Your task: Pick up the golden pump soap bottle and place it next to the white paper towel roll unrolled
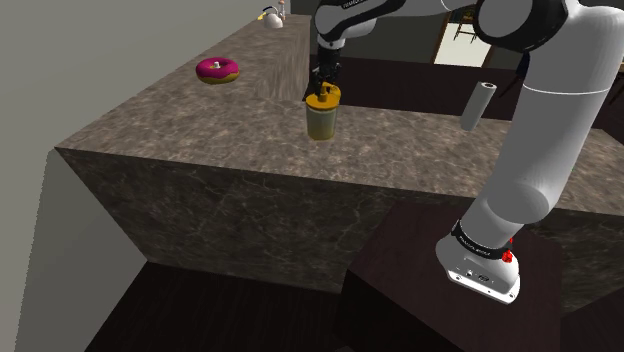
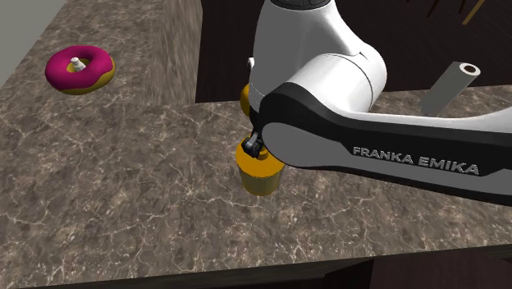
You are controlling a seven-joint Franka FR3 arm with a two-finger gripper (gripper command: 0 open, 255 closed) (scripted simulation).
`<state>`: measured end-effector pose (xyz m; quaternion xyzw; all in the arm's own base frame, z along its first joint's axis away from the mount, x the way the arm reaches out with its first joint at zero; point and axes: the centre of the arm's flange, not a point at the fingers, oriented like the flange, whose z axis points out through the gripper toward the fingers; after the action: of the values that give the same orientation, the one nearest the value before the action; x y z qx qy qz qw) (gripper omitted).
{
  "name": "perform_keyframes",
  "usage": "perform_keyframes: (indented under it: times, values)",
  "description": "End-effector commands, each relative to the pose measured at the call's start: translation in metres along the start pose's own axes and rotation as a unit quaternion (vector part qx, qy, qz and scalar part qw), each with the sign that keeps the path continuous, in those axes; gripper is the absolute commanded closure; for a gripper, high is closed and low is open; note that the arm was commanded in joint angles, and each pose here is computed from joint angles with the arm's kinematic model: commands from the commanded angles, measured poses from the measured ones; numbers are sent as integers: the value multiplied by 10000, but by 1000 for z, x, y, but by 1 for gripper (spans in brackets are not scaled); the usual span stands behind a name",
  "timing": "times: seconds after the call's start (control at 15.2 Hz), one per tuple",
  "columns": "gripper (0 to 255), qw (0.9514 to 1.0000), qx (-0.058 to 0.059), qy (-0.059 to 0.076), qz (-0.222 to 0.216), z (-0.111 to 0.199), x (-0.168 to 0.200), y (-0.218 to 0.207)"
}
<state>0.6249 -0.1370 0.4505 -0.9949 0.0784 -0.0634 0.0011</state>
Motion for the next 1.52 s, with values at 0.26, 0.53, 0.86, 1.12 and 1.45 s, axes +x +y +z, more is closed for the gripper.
perform_keyframes:
  times: [0.26, 0.53, 0.86, 1.12, 1.45]
  values:
    - [255, 10000, 0, 3, 1, -33, 4, -1]
    - [255, 10000, 0, 3, 1, -54, 7, -1]
    - [255, 10000, 0, 3, 1, -80, 10, -1]
    - [255, 10000, 0, 3, 1, -101, 13, -2]
    - [255, 10000, 0, 3, 1, -127, 16, -2]
